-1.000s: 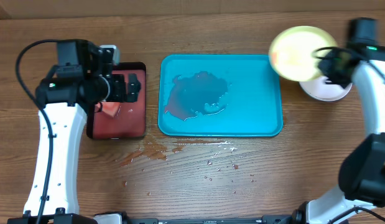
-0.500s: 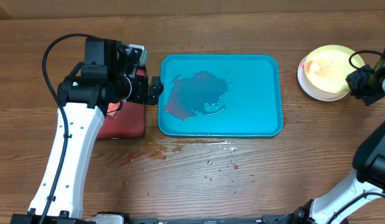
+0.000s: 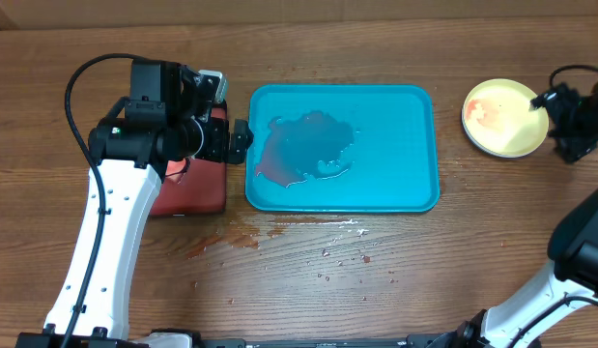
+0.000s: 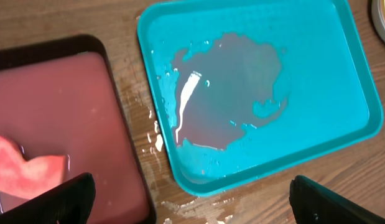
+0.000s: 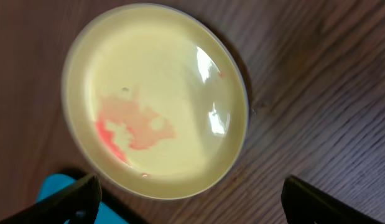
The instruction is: Clean dirty plates on tray and stack at the side
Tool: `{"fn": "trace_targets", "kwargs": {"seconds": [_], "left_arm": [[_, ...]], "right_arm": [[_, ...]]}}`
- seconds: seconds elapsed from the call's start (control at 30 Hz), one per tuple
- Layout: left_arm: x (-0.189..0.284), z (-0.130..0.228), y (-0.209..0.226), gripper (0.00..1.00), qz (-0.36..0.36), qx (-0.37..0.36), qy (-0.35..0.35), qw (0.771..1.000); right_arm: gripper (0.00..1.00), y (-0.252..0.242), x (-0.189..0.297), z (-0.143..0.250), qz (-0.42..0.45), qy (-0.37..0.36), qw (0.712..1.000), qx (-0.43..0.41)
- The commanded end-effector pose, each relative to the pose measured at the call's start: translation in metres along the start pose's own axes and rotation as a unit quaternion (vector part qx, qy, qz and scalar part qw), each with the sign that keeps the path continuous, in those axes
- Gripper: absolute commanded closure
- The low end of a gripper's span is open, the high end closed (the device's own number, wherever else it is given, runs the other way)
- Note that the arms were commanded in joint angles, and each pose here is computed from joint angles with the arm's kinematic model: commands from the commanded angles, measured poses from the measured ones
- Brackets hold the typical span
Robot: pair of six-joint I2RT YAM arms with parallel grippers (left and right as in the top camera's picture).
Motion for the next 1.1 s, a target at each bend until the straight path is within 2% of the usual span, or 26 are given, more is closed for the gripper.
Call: {"fn": "trace_targets", "kwargs": {"seconds": [0.0, 0.17, 0.33, 0.5, 0.63, 0.77, 0.9, 1.0, 1.07], "left_arm": [[0.016, -0.004, -0.007, 0.00, 0.003, 0.001, -0.018, 1.000], [0.050, 0.002, -0.020, 0.00, -0.003, -0.009, -0.042, 0.999], [0.099, 0.020, -0.046, 0.00, -0.007, -0.026, -0.072, 0.997], [0.144, 0.054, -0.079, 0.00, -0.006, -0.061, -0.115, 0.991], [0.170, 0.095, -0.100, 0.00, -0.009, -0.064, -0.174, 0.983], [0.181, 0.139, -0.113, 0.00, -0.013, -0.049, -0.225, 0.973], [0.183, 0.168, -0.121, 0.00, -0.012, -0.026, -0.264, 0.964], [0.187, 0.178, -0.124, 0.00, -0.014, -0.021, -0.284, 0.959], [0.189, 0.179, -0.124, 0.00, -0.015, -0.019, -0.290, 0.957]], "right_arm": [[0.06, 0.037, 0.091, 0.012, -0.087, -0.045, 0.994, 0.057], [0.06, 0.044, 0.169, 0.073, -0.125, -0.060, 0.978, 0.156], [0.06, 0.035, 0.221, 0.145, -0.155, -0.053, 0.956, 0.242], [0.13, 0.012, 0.270, 0.202, -0.189, -0.079, 0.929, 0.308], [0.13, -0.027, 0.297, 0.235, -0.232, -0.108, 0.903, 0.344], [0.13, -0.074, 0.296, 0.257, -0.283, -0.107, 0.877, 0.372], [0.12, -0.122, 0.270, 0.266, -0.307, -0.109, 0.866, 0.380], [0.00, -0.147, 0.255, 0.267, -0.318, -0.114, 0.862, 0.378], [0.00, -0.158, 0.253, 0.268, -0.324, -0.118, 0.860, 0.376]]}}
Point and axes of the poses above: each gripper's point midway between its finger pads, its own x axis back along the fingers, its own y axis along the line the jaws close on, z = x × y, the point moved 5 cm from there along x, back along the fingers, and after that the axes turned 15 degrees about -x, right-handed, at the moved point
